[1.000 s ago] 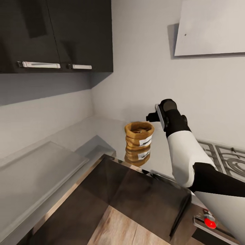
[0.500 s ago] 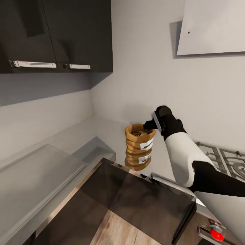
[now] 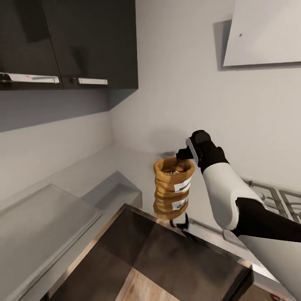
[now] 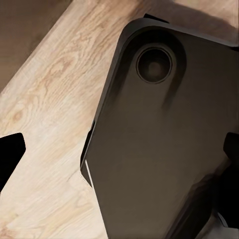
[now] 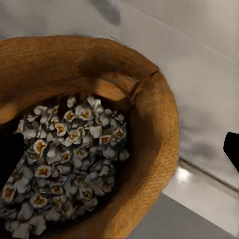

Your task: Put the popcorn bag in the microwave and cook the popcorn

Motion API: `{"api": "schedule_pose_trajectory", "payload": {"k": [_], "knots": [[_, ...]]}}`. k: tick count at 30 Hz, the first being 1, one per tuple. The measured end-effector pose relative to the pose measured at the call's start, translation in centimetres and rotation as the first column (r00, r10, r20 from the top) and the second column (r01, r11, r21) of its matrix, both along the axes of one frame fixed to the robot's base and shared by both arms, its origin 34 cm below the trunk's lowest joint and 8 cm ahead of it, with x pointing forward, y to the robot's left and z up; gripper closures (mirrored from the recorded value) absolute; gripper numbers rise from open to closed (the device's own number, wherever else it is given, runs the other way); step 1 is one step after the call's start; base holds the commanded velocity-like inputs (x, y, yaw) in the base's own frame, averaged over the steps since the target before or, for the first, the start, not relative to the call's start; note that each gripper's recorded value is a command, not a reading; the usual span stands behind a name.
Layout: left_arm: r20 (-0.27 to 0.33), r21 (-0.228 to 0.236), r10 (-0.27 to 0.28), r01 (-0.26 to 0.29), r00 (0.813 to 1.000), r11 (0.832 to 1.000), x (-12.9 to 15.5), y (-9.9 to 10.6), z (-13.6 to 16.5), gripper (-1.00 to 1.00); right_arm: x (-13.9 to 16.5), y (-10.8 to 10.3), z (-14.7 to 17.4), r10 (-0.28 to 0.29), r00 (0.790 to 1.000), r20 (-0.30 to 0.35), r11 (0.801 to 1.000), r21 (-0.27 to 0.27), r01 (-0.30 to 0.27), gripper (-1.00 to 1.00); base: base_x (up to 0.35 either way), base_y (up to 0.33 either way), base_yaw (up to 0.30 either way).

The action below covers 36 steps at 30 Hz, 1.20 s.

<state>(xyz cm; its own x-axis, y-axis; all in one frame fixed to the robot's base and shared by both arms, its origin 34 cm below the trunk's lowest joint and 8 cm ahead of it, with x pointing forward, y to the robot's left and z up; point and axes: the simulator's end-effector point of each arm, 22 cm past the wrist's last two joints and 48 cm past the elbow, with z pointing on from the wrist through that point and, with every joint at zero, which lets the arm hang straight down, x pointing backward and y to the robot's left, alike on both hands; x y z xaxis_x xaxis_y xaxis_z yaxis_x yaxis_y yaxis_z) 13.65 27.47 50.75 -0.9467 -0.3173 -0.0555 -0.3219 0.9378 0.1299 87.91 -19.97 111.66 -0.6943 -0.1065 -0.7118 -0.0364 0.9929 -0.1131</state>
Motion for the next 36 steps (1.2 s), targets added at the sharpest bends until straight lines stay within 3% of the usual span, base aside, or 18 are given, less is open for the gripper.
{"api": "schedule_pose_trajectory", "payload": {"k": [10,15,24,29,36], "knots": [[0.0,0.001,0.001,-0.001,1.0,1.0,0.0,0.0,0.0,-1.0,-0.1,-0.4,-0.9,-0.012,1.0,-0.016,1.0,-0.016,0.012,-1.0,0.128,0.0,0.0],[0.0,0.002,0.002,-0.002,1.0,1.0,0.1,0.0,0.0,-1.0,-0.1,-3.9,-1.7,-0.056,0.998,-0.032,0.998,-0.029,0.055,-1.0,0.0,0.0,0.0],[0.001,0.002,0.001,-0.001,1.0,1.0,0.1,0.0,0.0,-1.0,-0.5,-4.1,-3.1,-0.055,0.996,-0.067,0.998,-0.034,0.053,-1.0,0.0,0.0,0.0],[0.0,0.0,0.0,0.0,1.0,1.0,0.1,0.0,0.0,-1.0,-0.6,-7.7,-3.2,-0.101,0.992,-0.069,0.994,-0.047,0.098,-1.0,0.048,-0.03,0.0],[0.0,0.002,0.001,-0.001,1.0,1.0,0.0,0.1,0.0,-1.0,-1.0,-7.3,-4.7,-0.09,0.99,-0.107,0.995,-0.044,0.086,-1.0,0.074,-0.05,0.0]]}}
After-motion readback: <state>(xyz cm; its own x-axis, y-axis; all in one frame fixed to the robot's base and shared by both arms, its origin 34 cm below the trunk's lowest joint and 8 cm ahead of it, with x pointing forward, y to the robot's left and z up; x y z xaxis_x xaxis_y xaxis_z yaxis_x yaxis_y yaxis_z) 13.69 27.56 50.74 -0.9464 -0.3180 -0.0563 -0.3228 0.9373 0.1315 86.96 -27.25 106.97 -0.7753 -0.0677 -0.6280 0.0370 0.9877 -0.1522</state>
